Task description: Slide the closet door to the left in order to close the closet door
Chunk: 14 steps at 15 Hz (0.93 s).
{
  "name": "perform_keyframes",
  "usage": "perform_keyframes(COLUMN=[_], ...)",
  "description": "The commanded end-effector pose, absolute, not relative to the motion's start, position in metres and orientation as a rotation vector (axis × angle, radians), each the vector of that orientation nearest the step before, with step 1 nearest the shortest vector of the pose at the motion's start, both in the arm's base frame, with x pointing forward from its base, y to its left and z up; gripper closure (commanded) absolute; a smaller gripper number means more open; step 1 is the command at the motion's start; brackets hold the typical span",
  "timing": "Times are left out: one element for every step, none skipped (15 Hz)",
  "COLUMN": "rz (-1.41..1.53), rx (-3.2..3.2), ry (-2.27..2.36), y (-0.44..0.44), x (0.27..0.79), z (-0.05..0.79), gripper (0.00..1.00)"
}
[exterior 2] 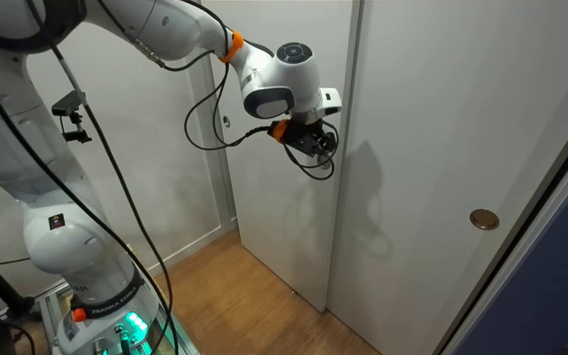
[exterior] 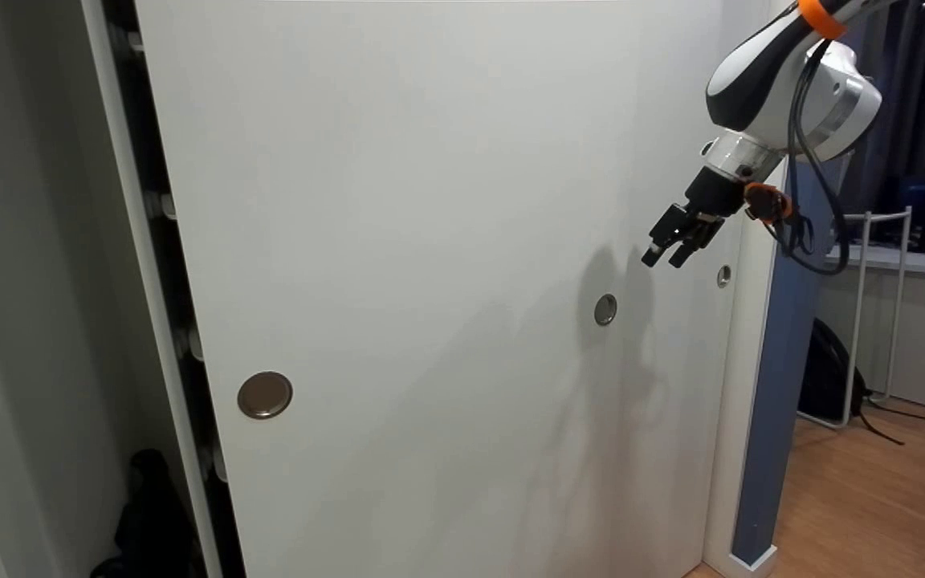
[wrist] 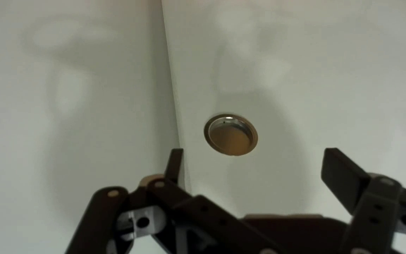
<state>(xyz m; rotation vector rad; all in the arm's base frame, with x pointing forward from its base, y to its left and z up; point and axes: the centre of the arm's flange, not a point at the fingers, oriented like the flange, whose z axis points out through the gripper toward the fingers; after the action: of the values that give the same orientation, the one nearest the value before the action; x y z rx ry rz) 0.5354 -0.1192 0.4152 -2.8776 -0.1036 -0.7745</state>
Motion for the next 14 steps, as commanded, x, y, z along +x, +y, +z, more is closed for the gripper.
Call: perform_keyframes(rz=[-0.892,-0.919,-0.947,-0.965,-0.986,-1.022,-1.064,-1.094,-1.125,-1.146,-1.163,-1.181,-1.191,-1.175], rx=[-2.826,-2.812,-2.802,-2.784,-2.762,-2.747,-2.734,-2.719,-2.698,-2.674,-2.654,-2.633,-2.619,-2.599], ry=[-0.125,-0.130,-0.143,-0.165,-0.188,-0.207,-0.224,-0.230,-0.247,-0.264,-0.275,-0.289,-0.301,-0.307], y=[-0.134,-0.139,-0.142,-0.144,-0.145,-0.146,-0.148,-0.150,-0.150,-0.151,-0.150,-0.148,-0.147,-0.143], x=[0.558,0.562,0.566,0.570,0.575,0.579,0.583,0.588,0.593,0.596,0.599,0.602,0.604,0.605], z=[0.407,0.405,0.404,0.403,0.403,0.401,0.402,0.402,0.403,0.404,0.405,0.405,0.405,0.403], gripper=[0.00,0.00,0.00,0.00,0.00,0.00,0.00,0.00,0.00,0.00,0.00,0.00,0.00,0.00])
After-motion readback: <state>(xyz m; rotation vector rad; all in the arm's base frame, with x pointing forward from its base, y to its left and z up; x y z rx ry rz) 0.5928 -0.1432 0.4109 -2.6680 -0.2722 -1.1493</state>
